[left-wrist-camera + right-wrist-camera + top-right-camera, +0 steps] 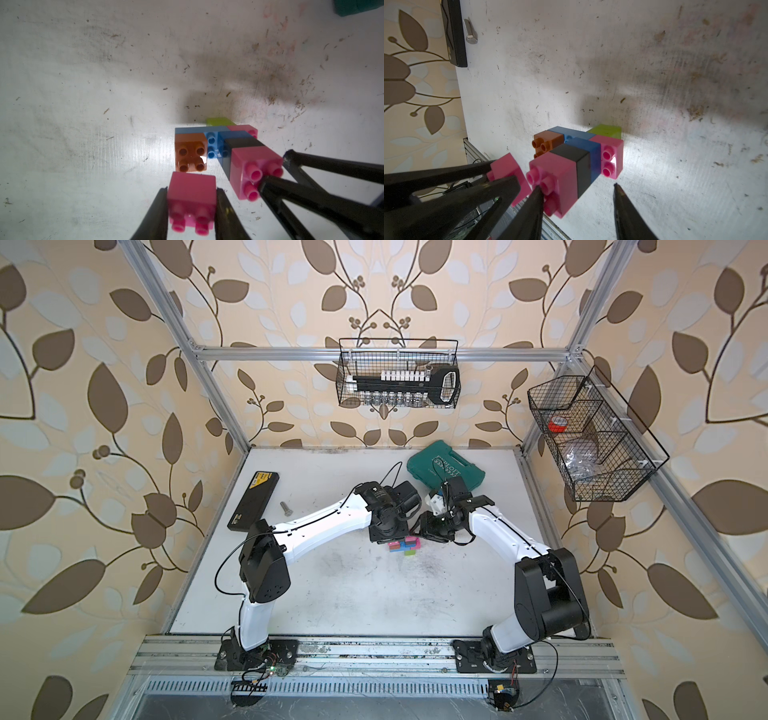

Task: Assemble the number 4 with lego
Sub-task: Assemble the lego brick with the lego brick.

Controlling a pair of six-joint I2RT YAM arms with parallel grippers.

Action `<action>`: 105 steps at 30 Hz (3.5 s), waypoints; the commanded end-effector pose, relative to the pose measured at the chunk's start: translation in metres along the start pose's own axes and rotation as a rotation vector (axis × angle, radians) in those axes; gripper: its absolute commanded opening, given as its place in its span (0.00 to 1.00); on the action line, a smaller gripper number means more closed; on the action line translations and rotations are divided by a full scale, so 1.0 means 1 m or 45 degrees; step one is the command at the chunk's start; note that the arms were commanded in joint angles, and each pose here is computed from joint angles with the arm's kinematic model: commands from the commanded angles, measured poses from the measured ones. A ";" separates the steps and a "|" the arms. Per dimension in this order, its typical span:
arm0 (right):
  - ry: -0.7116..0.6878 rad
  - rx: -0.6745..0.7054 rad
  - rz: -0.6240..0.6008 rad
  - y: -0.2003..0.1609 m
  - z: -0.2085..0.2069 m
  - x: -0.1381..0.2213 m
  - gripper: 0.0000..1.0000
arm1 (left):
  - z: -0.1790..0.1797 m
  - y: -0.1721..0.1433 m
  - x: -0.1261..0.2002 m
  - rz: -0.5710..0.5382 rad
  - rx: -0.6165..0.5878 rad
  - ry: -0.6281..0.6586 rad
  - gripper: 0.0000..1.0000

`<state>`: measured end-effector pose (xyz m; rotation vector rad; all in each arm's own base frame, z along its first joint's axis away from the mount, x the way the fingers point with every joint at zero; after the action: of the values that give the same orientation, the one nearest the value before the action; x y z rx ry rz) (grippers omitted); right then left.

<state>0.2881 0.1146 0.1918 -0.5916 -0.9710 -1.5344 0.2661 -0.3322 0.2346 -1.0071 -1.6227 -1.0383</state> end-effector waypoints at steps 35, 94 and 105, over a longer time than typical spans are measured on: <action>-0.145 -0.056 0.113 -0.015 -0.018 -0.013 0.48 | -0.007 0.019 -0.013 0.143 -0.048 0.110 0.00; -0.147 -0.063 0.130 -0.017 -0.021 -0.016 0.45 | -0.011 0.010 -0.057 0.241 -0.055 0.239 0.00; -0.150 -0.068 0.139 -0.017 -0.022 -0.018 0.45 | -0.012 0.008 -0.060 0.205 -0.015 0.274 0.00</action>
<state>0.2889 0.1153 0.1913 -0.5811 -0.9695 -1.5325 0.2929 -0.3440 0.2070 -1.0214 -1.4008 -1.0000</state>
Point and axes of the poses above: each gripper's point midway between its finger pads, its own x axis back along the fingers, its own z axis along the line the jaws close on, y = z × x, the point moved 10 cm from there along x, back along the fingers, and after that the axes turned 7 degrees about x, right-handed, at the moved point
